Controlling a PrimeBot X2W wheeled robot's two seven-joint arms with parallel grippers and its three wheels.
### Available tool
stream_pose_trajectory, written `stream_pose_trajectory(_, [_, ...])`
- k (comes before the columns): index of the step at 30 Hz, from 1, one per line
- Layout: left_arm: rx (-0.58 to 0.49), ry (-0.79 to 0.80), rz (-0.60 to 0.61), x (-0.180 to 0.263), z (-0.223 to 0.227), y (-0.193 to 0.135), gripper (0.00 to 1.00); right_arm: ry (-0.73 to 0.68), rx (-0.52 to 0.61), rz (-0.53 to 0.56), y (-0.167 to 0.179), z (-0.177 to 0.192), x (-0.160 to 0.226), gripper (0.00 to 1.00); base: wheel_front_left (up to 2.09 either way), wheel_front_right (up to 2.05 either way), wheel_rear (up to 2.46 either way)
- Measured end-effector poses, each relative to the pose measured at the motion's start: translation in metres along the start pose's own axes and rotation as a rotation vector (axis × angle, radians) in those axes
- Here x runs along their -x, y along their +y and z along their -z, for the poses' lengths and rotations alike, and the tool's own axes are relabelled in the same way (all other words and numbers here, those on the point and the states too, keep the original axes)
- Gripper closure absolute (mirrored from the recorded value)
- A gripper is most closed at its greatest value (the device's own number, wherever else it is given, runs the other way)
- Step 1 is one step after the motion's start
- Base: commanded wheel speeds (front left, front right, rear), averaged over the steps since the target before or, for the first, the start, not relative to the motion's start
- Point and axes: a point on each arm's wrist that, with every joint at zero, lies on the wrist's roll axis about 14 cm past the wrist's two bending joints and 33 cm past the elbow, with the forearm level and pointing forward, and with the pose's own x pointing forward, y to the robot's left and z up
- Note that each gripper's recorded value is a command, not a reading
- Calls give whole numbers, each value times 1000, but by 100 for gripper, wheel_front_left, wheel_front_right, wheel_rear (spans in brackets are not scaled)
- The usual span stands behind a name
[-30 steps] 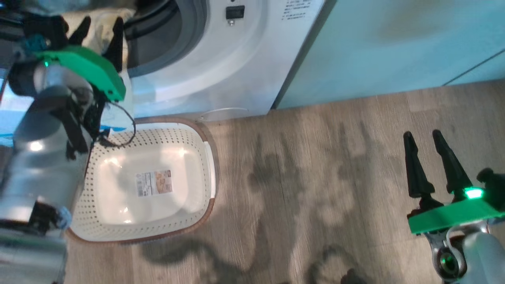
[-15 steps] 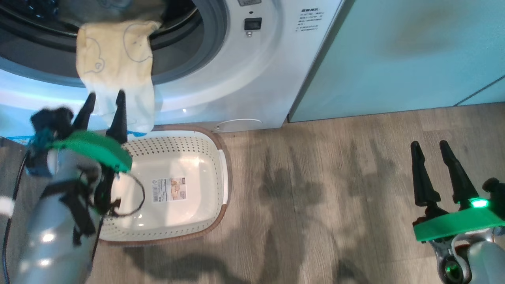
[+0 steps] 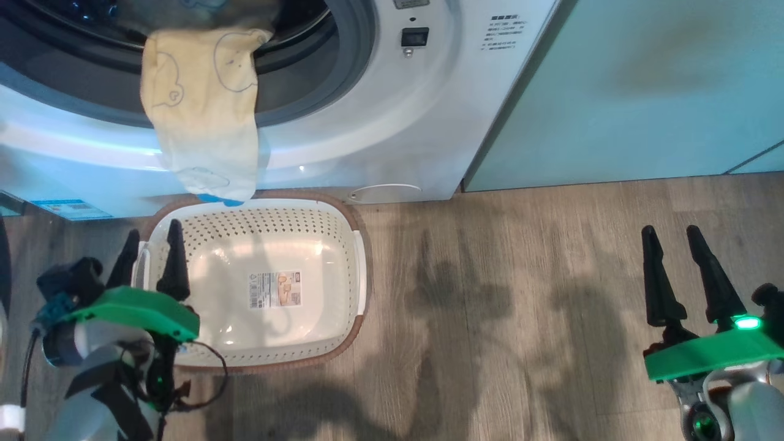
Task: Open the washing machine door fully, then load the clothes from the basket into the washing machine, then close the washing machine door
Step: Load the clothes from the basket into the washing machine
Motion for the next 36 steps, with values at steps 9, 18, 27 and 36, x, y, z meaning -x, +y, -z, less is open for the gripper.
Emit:
stream_pose_trajectory(9, [-22,46,11,5,17,0,0,11,0,-3,1,4,-2,0,0,0,0])
stream_pose_trajectory(18, [-71,158,78,-33,39,-14,0,48,10,14,-5,16,-4,0,0,0,0])
stream_pose_trajectory(27, [-87,275,133,-67,59,-23,0,62,29,33,-13,20,-11,0,0,0,0])
stream_pose_trajectory(36, [-97,288,142,-96,57,-13,0,102,41,57,-21,34,-12,0,0,0,0])
